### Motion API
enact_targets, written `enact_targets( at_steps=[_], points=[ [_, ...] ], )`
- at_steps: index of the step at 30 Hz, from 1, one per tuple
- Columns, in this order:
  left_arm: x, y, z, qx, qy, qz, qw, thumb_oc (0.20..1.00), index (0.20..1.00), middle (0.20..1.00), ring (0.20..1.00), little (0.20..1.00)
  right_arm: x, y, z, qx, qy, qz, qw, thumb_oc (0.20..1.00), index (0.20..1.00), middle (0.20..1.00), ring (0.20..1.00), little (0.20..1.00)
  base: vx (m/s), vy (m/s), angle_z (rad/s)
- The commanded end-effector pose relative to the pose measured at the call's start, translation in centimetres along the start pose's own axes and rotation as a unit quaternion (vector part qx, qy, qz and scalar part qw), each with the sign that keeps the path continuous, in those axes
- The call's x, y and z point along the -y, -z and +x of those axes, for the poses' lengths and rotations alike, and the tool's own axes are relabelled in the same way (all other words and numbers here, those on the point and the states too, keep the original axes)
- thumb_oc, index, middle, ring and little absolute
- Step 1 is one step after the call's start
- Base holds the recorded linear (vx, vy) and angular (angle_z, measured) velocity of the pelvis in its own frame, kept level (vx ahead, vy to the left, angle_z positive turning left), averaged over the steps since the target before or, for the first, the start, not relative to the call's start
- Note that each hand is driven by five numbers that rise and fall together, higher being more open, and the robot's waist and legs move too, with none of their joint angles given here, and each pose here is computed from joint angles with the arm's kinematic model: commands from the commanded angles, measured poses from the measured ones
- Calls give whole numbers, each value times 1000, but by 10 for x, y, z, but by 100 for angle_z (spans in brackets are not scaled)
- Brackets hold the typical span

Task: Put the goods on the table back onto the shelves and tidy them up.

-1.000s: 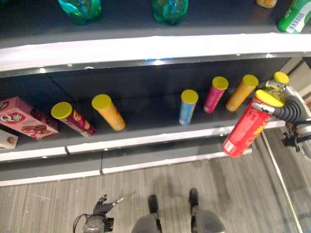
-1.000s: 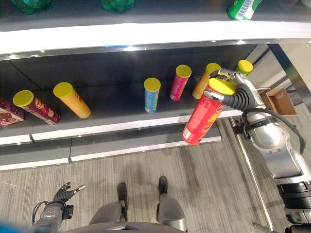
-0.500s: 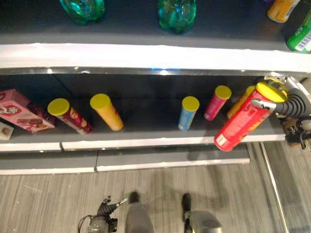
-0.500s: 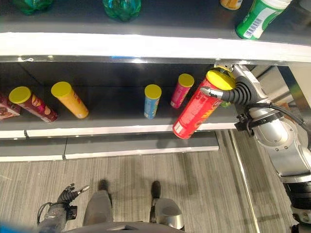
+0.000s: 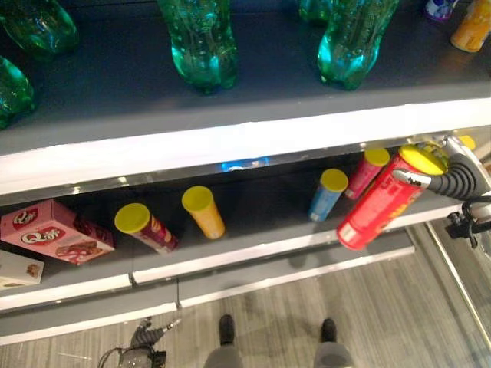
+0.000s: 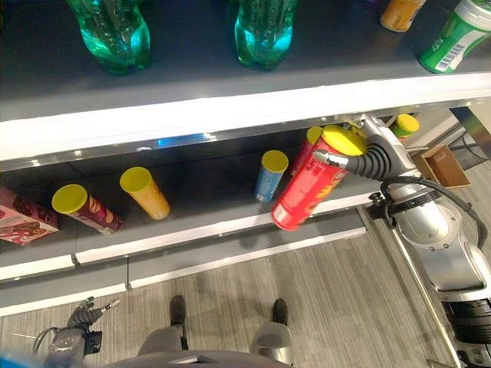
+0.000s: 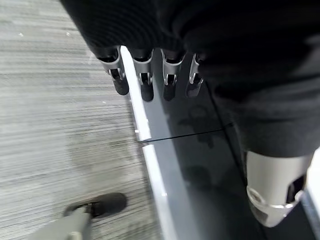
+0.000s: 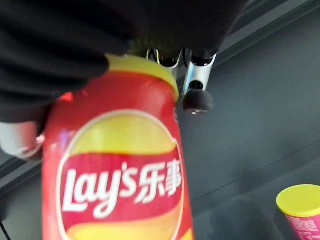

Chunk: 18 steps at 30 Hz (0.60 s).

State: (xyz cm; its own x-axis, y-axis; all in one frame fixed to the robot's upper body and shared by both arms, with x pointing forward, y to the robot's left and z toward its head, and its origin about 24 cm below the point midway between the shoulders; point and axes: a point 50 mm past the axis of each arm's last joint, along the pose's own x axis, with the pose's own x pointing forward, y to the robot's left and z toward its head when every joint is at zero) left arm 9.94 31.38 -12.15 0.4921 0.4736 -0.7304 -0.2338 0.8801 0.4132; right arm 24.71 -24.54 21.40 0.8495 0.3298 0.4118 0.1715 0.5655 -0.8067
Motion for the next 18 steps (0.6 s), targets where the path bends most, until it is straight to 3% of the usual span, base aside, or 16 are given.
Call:
enact_targets(
  at_steps=[1, 18],
  points=[
    [-1, 3, 0, -3, -8, 1, 1000, 1000, 1000, 1000, 1000, 1000, 17, -15, 12, 46, 31, -24, 998, 200, 200, 200, 200, 200, 5, 45, -5],
    [12, -10, 2, 18, 21, 23, 999, 1000, 1000, 1000, 1000, 1000, -18, -18, 8, 55, -51, 20, 997, 200, 200, 200, 200, 200, 18, -26, -4]
  ],
)
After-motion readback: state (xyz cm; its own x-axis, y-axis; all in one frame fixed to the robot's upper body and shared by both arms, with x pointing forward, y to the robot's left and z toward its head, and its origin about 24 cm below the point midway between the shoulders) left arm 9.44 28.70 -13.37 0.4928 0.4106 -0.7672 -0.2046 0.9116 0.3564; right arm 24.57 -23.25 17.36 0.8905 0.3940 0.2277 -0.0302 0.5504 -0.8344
